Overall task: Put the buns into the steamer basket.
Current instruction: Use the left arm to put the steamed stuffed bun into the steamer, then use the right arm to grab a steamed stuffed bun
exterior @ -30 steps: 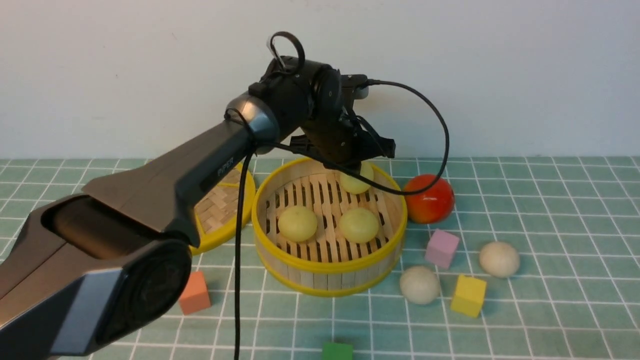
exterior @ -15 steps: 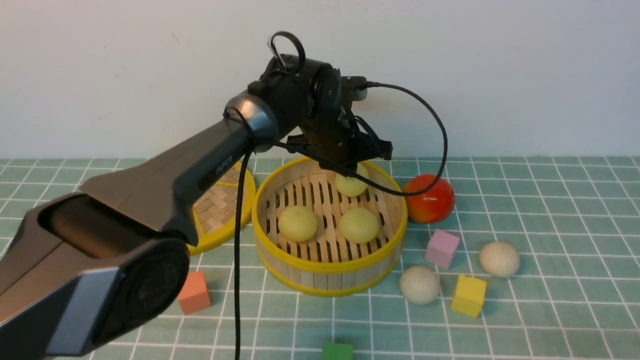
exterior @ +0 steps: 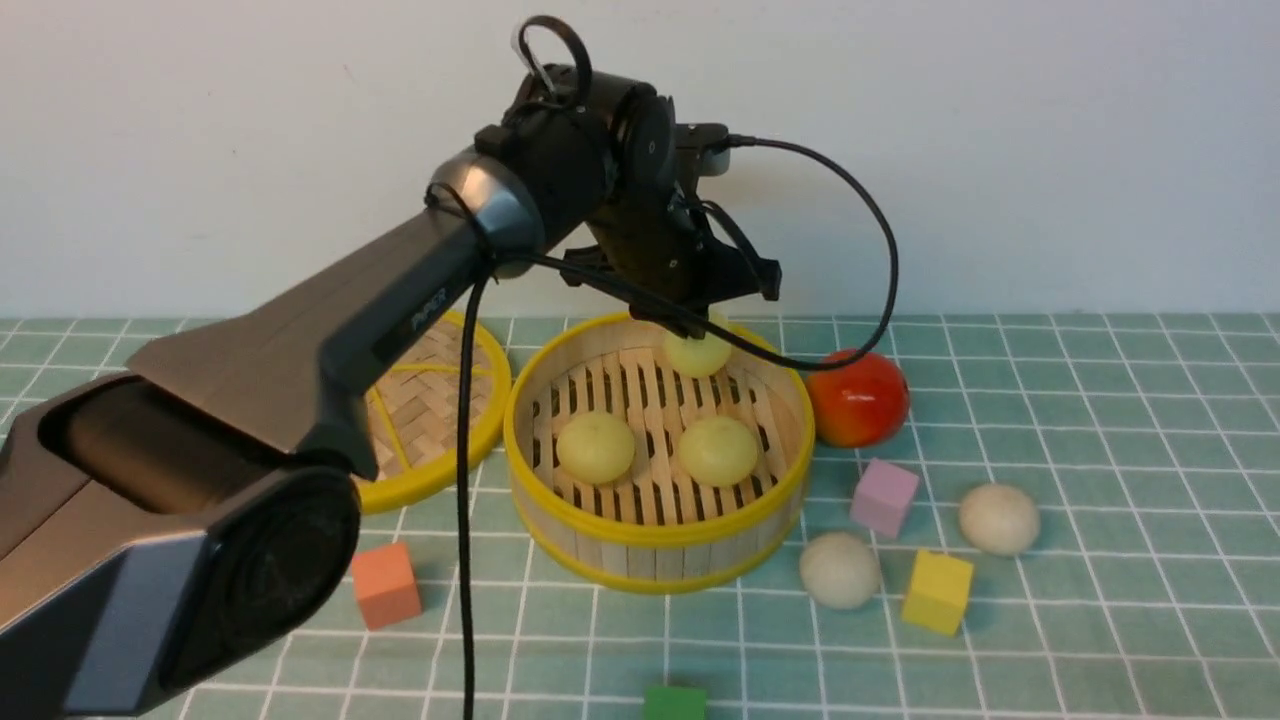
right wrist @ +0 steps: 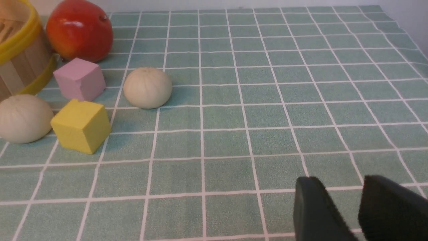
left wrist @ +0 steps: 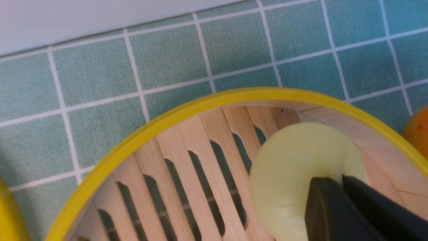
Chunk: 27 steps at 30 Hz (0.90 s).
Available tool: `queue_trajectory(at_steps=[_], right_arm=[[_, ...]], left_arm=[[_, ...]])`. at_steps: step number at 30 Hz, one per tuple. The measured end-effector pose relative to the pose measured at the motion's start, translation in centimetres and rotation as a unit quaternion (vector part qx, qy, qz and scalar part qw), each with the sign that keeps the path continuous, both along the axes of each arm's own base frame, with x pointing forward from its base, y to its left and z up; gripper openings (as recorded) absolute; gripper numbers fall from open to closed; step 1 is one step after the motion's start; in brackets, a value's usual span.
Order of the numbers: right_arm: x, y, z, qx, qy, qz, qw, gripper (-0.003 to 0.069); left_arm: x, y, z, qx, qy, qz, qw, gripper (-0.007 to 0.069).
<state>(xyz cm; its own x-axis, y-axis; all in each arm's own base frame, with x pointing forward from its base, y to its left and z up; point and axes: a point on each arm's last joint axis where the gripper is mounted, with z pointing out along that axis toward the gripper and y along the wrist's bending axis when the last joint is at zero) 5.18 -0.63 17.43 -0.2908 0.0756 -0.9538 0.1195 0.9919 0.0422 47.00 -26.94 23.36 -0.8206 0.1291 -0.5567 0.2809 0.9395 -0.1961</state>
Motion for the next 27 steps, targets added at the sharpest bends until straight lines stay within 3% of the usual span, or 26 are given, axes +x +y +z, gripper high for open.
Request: queue_trajectory(at_steps=[9, 14, 15, 21, 24, 26, 27], right_arm=[[0.0, 0.0, 0.0, 0.0, 0.0, 0.0, 1.0, 0.0239], [0.0, 0.0, 0.0, 0.0, 0.0, 0.0, 1.0, 0.0239], [0.0, 0.0, 0.0, 0.0, 0.0, 0.0, 1.0, 0.0239], [0.0, 0.0, 0.0, 0.0, 0.0, 0.0, 1.0, 0.0239], [0.0, 0.0, 0.0, 0.0, 0.0, 0.0, 1.0, 0.0239], [0.0, 0.0, 0.0, 0.0, 0.0, 0.0, 1.0, 0.0239], [0.0, 0.0, 0.0, 0.0, 0.0, 0.0, 1.0, 0.0239]], left_arm=[[0.5, -0.4, -1.7, -0.007, 0.003, 0.001, 1.0, 0.0042], [0.4, -0.3, -1.4, -0.006, 0.004, 0.001, 1.0, 0.013], [0.2, -0.2, -1.1, -0.004, 0.009, 0.0, 1.0, 0.0191], [-1.7, 1.1, 3.6, 0.016, 0.02, -0.002, 1.0, 0.0451], [-4.0, 2.6, 8.5, 0.031, 0.018, -0.01, 0.999, 0.0501], [-6.1, 3.8, 13.1, 0.019, -0.016, -0.014, 1.0, 0.05], [-6.3, 4.0, 13.6, 0.017, -0.02, -0.014, 1.0, 0.0498]])
